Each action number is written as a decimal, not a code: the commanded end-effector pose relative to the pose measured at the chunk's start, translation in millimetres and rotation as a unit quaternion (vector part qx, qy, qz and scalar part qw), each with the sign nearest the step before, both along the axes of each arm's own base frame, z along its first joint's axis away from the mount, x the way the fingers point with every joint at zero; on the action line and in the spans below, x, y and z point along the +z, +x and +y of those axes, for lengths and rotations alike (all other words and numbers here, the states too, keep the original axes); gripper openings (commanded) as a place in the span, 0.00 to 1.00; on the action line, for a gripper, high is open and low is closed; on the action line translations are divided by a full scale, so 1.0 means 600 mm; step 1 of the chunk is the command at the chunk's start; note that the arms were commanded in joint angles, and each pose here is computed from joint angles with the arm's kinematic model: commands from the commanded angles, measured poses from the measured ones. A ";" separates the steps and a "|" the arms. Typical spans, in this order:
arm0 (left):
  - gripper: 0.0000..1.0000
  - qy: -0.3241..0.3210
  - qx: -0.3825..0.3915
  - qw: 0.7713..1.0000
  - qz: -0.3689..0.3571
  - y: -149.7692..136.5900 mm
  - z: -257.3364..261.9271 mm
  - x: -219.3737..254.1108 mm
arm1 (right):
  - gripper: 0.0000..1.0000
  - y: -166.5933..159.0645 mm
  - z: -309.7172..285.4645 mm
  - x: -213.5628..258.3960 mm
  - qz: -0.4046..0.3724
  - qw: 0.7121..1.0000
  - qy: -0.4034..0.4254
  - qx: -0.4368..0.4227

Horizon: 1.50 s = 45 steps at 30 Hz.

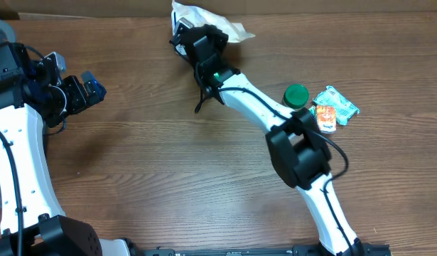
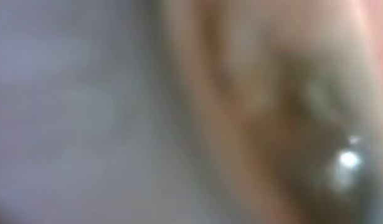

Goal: Scan the item barcode
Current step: 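Hold the pouch up to the white scanner with the right gripper, then carry the pouch right and lower it beside the jar, open gripper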

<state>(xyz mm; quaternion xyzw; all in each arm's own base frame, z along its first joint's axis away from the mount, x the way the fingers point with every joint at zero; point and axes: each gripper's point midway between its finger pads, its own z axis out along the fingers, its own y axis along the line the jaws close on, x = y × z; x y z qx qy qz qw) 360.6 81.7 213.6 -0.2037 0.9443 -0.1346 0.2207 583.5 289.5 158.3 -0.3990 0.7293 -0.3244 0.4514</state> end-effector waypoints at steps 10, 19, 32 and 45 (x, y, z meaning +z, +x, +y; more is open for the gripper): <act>0.99 0.004 -0.004 1.000 -0.003 0.002 0.001 0.002 | 0.04 -0.260 -0.001 0.260 0.245 0.845 0.475 0.011; 0.99 0.004 -0.004 1.000 -0.003 0.003 0.000 0.001 | 0.04 -0.377 -0.147 0.130 0.453 0.765 0.423 -0.176; 0.99 0.004 -0.004 1.000 -0.003 0.003 0.000 0.002 | 0.08 -0.367 -0.231 -0.074 0.470 0.751 0.386 -0.255; 0.99 0.004 -0.004 1.000 -0.003 0.003 0.000 0.001 | 0.64 -0.340 -0.256 -0.038 0.425 0.782 0.366 -0.271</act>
